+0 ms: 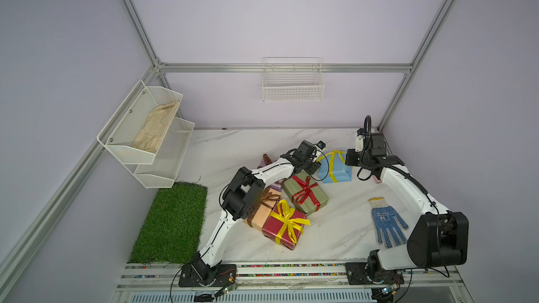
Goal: Untie the ribbon bows on the gift boxes
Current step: Untie the ribbon from the gift box.
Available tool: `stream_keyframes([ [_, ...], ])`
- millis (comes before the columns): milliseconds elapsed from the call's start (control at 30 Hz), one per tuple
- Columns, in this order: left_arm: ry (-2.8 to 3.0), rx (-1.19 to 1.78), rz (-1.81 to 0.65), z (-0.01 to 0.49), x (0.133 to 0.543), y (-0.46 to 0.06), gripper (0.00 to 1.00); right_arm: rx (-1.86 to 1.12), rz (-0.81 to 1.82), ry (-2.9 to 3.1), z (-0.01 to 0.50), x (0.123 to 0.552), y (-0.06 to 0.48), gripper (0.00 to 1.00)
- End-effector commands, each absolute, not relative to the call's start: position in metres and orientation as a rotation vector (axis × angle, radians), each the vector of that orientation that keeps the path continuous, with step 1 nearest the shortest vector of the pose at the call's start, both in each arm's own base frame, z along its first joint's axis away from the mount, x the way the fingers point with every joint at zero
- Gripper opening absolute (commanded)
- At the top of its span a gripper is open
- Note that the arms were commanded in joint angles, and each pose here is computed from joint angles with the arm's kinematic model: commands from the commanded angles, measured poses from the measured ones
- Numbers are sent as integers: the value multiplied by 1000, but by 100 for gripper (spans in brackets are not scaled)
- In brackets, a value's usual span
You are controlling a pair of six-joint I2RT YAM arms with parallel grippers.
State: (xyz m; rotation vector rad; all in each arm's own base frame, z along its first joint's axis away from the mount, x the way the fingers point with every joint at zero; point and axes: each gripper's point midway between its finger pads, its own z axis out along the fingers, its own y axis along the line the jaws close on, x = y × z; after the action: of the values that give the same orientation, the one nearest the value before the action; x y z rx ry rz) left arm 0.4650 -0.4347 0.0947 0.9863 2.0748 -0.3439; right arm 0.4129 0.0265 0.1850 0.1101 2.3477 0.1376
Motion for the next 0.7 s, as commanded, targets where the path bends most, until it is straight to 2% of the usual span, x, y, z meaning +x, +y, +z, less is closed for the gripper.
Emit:
stream_keyframes([
  [0, 2001, 967, -358, 139, 466, -432, 62, 125, 162, 2424, 156, 405, 29, 0],
  [367, 1838, 1046, -356, 174, 486, -444, 82, 136, 194, 2407, 149, 409, 32, 0],
  [667, 1785, 1068, -363, 157, 514, -453, 90, 127, 204, 2428, 138, 405, 34, 0],
])
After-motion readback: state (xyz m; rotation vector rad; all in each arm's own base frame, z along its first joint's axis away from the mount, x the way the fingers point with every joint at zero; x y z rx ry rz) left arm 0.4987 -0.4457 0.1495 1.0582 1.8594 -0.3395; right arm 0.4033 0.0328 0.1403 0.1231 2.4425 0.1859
